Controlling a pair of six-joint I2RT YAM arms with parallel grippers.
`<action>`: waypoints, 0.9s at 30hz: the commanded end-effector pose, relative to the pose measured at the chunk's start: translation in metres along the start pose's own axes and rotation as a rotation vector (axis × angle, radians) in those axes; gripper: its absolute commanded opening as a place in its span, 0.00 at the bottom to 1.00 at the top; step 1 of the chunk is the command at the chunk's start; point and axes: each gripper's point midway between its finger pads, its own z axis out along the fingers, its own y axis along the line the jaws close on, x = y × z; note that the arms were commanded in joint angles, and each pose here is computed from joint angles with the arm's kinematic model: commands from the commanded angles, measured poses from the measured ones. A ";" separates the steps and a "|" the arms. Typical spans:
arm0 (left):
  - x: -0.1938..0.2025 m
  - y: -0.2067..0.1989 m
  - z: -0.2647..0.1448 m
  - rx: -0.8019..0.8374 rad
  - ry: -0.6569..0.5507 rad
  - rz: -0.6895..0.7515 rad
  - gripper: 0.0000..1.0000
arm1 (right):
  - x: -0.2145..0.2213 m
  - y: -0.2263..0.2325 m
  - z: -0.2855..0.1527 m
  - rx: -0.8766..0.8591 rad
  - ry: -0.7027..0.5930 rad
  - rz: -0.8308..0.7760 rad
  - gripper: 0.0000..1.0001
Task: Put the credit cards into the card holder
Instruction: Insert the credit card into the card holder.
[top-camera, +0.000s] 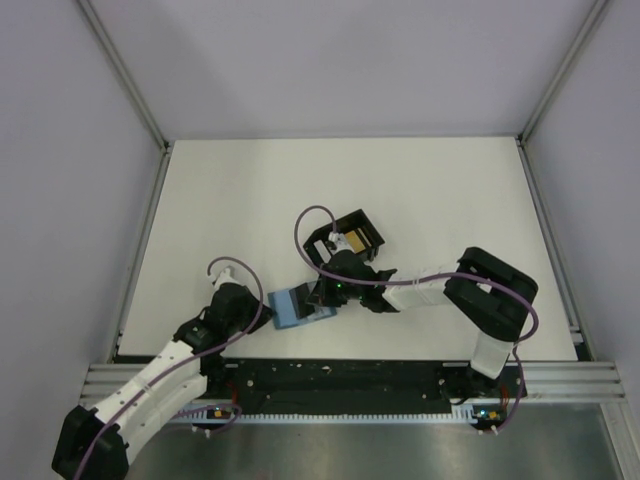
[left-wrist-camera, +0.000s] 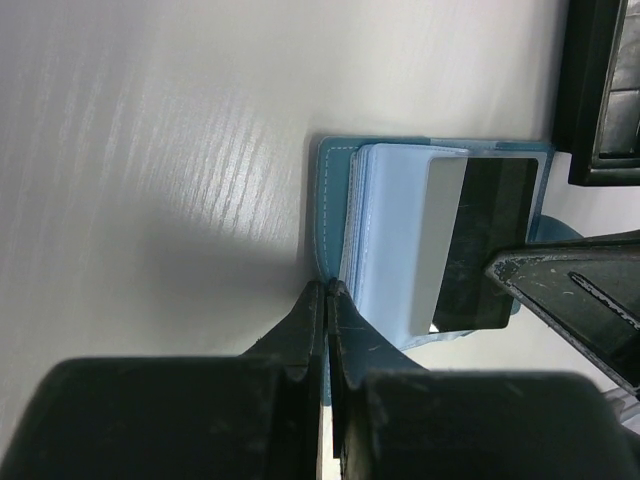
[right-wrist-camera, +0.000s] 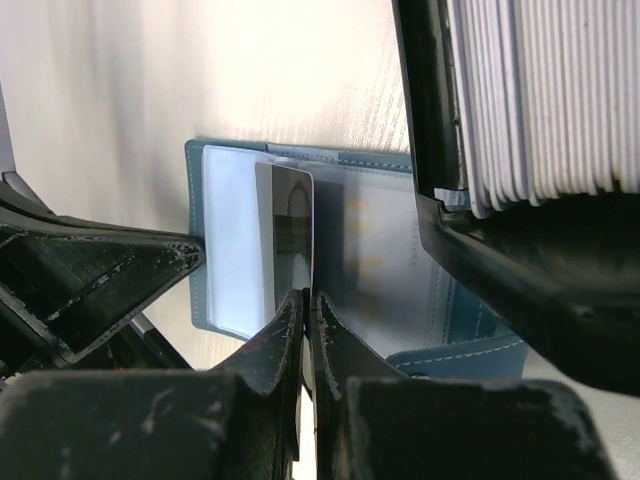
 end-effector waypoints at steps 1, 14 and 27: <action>0.009 -0.010 0.003 0.080 0.035 -0.029 0.00 | 0.008 -0.003 0.006 0.030 0.007 0.021 0.00; 0.007 -0.008 0.003 0.067 0.022 -0.025 0.00 | 0.013 0.001 0.002 0.078 -0.002 -0.024 0.15; 0.005 -0.008 0.003 0.061 0.013 -0.009 0.00 | -0.002 0.019 -0.003 0.045 -0.013 -0.149 0.48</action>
